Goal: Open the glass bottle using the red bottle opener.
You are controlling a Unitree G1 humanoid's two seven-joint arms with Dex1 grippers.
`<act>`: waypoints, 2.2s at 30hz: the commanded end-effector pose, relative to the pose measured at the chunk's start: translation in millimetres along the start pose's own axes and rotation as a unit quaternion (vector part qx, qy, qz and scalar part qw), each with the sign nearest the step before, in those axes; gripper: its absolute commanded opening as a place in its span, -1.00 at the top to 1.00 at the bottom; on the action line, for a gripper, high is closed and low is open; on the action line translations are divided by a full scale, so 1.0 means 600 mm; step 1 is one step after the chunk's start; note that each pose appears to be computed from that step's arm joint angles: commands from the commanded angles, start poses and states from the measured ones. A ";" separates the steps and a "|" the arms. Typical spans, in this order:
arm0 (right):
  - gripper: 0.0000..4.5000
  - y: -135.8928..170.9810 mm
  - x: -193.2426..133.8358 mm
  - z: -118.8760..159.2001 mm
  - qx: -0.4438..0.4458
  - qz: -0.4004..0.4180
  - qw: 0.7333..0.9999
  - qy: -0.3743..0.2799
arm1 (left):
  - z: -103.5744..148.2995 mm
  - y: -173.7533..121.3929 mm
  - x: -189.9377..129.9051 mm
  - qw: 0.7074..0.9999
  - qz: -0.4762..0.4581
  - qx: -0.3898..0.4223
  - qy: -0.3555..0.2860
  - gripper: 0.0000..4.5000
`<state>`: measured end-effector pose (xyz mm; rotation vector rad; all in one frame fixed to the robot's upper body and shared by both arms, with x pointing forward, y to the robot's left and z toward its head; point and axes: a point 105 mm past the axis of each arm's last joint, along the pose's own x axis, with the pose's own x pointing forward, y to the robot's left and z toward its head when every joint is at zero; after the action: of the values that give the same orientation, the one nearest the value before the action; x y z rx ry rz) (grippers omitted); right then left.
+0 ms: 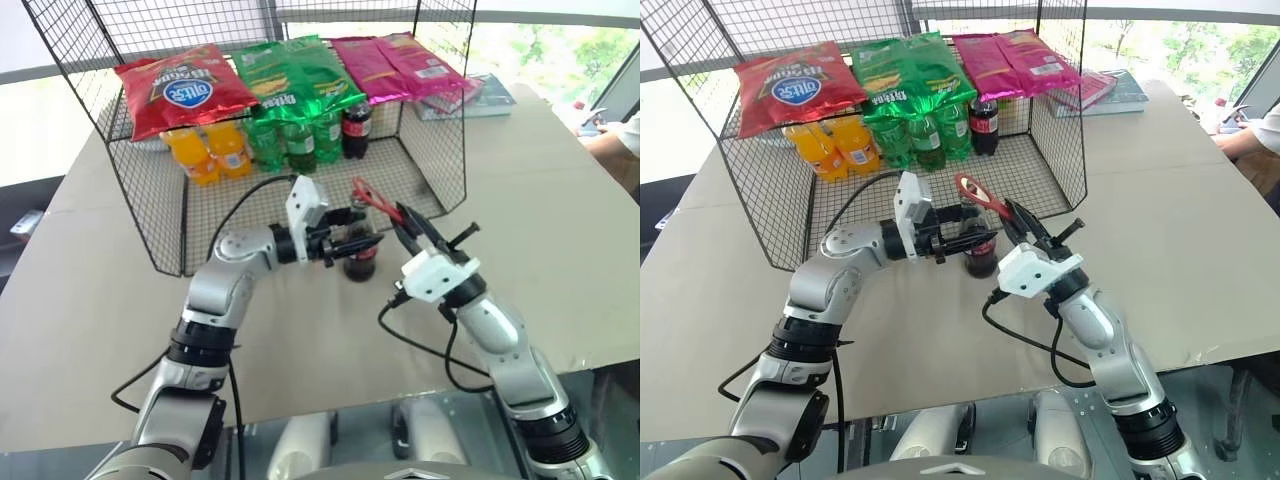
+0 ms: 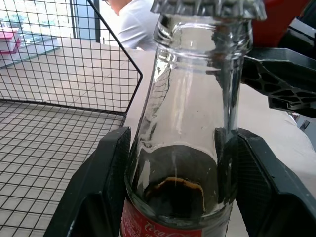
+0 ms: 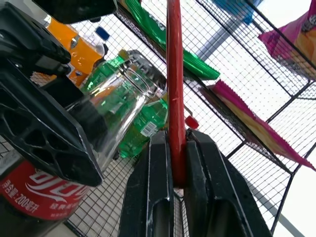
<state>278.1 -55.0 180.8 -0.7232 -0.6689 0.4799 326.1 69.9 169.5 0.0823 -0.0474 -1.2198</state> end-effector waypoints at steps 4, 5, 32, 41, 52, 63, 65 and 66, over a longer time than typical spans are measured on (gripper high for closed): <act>1.00 0.036 -0.005 -0.019 -0.018 0.020 1.000 0.006 | 0.032 -0.016 0.009 0.999 -0.022 0.024 -0.023 -0.03; 1.00 0.040 -0.006 -0.025 -0.026 0.022 0.999 0.010 | 0.034 -0.022 0.012 0.999 -0.023 0.025 -0.024 -0.03; 1.00 0.021 -0.023 -0.046 -0.205 0.119 0.972 -0.004 | -0.001 -0.034 0.012 0.999 -0.033 0.023 0.008 -0.03; 1.00 -0.041 -0.013 -0.035 -0.274 0.175 0.946 -0.019 | -0.014 -0.033 0.019 0.999 -0.032 0.020 0.016 -0.03; 1.00 -0.110 0.028 0.023 -0.289 0.152 0.943 -0.069 | -0.016 -0.035 0.020 0.999 -0.029 0.016 0.007 -0.03; 1.00 -0.186 0.007 0.029 -0.077 0.030 0.996 0.022 | -0.008 -0.039 0.019 1.000 -0.023 0.019 -0.006 -0.03; 1.00 -0.153 -0.030 -0.018 0.060 0.046 0.990 0.115 | -0.006 -0.039 0.019 1.000 -0.021 0.020 -0.008 -0.03; 1.00 -0.132 -0.051 -0.035 0.119 0.058 0.979 0.155 | -0.004 -0.039 0.019 1.000 -0.020 0.021 -0.010 -0.03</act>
<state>291.8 -128.7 235.0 -0.7360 -0.4308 0.4973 314.4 57.1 162.6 0.1144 -0.0782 -1.2288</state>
